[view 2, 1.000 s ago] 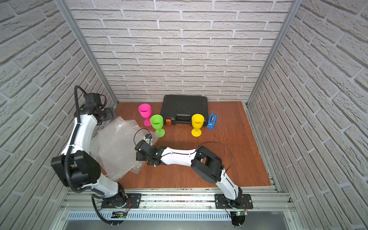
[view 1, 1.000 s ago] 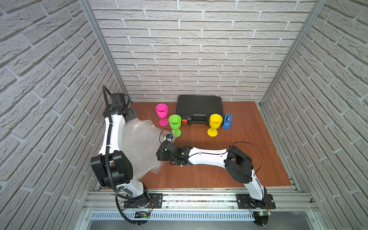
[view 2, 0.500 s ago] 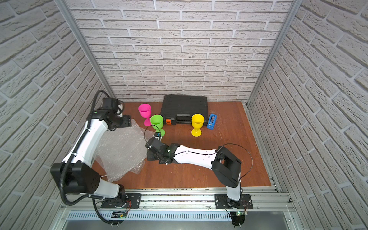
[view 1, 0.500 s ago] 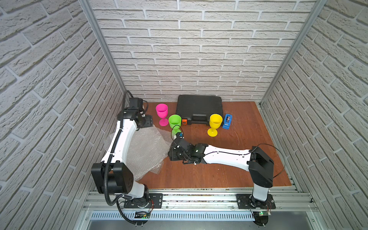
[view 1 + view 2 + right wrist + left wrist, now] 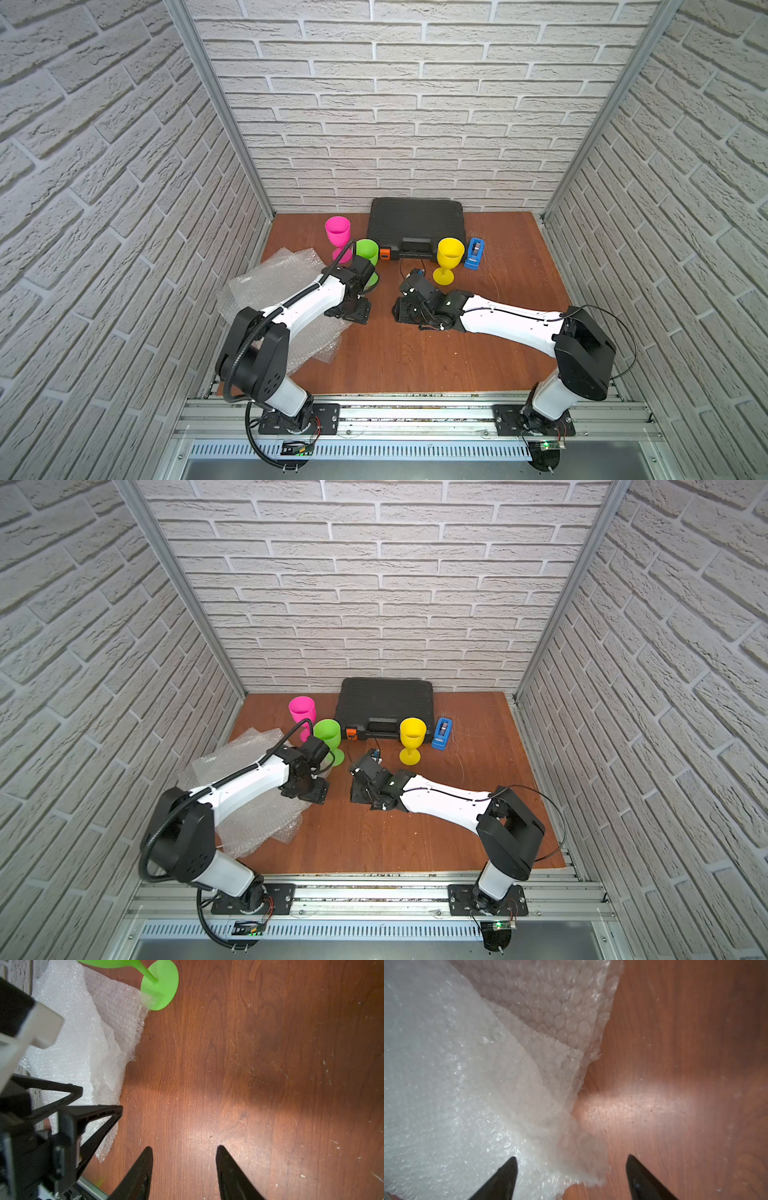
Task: Wrap wine glasses in bubble wrap
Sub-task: Pick up the bubble wrap from the bubble wrap, then adjust the bubble wrap at the center of the board, then place the bubble wrap at the center of the board.
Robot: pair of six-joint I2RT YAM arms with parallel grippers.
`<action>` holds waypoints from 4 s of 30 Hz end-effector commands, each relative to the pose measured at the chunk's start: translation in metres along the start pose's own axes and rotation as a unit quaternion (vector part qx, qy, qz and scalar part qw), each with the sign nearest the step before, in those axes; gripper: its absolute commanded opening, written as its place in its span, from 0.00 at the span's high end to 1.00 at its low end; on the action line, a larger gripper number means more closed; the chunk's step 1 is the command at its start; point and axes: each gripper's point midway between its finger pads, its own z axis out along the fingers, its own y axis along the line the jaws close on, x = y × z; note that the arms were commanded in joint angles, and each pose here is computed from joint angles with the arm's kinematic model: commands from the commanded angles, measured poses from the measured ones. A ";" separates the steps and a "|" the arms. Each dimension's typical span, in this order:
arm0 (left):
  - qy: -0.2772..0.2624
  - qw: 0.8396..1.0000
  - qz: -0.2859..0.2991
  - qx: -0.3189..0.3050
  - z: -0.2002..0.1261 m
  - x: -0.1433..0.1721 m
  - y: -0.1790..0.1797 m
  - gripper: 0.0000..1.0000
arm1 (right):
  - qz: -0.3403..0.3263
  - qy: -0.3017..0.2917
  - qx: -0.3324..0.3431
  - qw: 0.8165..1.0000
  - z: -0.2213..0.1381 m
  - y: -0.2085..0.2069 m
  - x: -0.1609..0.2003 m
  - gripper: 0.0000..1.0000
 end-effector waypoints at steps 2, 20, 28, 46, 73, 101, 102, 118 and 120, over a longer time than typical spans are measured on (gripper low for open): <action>-0.015 0.999 -0.008 -0.039 0.003 -0.007 0.012 0.47 | -0.008 -0.014 -0.012 1.000 -0.017 0.005 -0.006 0.50; -0.162 0.957 -0.172 0.168 -0.090 -0.021 0.035 0.93 | -0.107 -0.035 -0.243 0.963 -0.026 0.118 0.016 0.40; -0.176 0.945 -0.197 0.192 -0.097 -0.024 0.041 0.93 | -0.128 -0.039 -0.281 0.950 -0.001 0.190 0.039 0.36; -0.215 0.927 -0.229 0.205 -0.116 -0.032 0.056 0.58 | -0.121 -0.065 -0.202 0.970 0.045 0.173 0.026 0.95; -0.144 0.948 -0.214 0.185 -0.055 -0.024 0.029 0.36 | -0.113 0.243 0.126 0.955 -0.085 -0.174 0.031 0.98; -0.067 0.927 -0.350 0.118 0.051 -0.001 0.086 0.51 | -0.087 0.204 0.124 0.967 -0.058 -0.200 0.003 0.98; -0.071 0.927 -0.350 0.116 0.049 -0.005 0.091 0.51 | -0.086 0.206 0.124 0.967 -0.057 -0.201 0.004 0.98; -0.070 0.972 -0.183 0.128 -0.003 -0.028 -0.001 0.41 | -0.074 0.203 0.115 0.970 -0.059 -0.204 0.006 0.98; -0.055 0.979 -0.165 0.105 0.006 -0.027 -0.008 0.41 | -0.076 0.206 0.115 0.969 -0.058 -0.204 0.006 0.98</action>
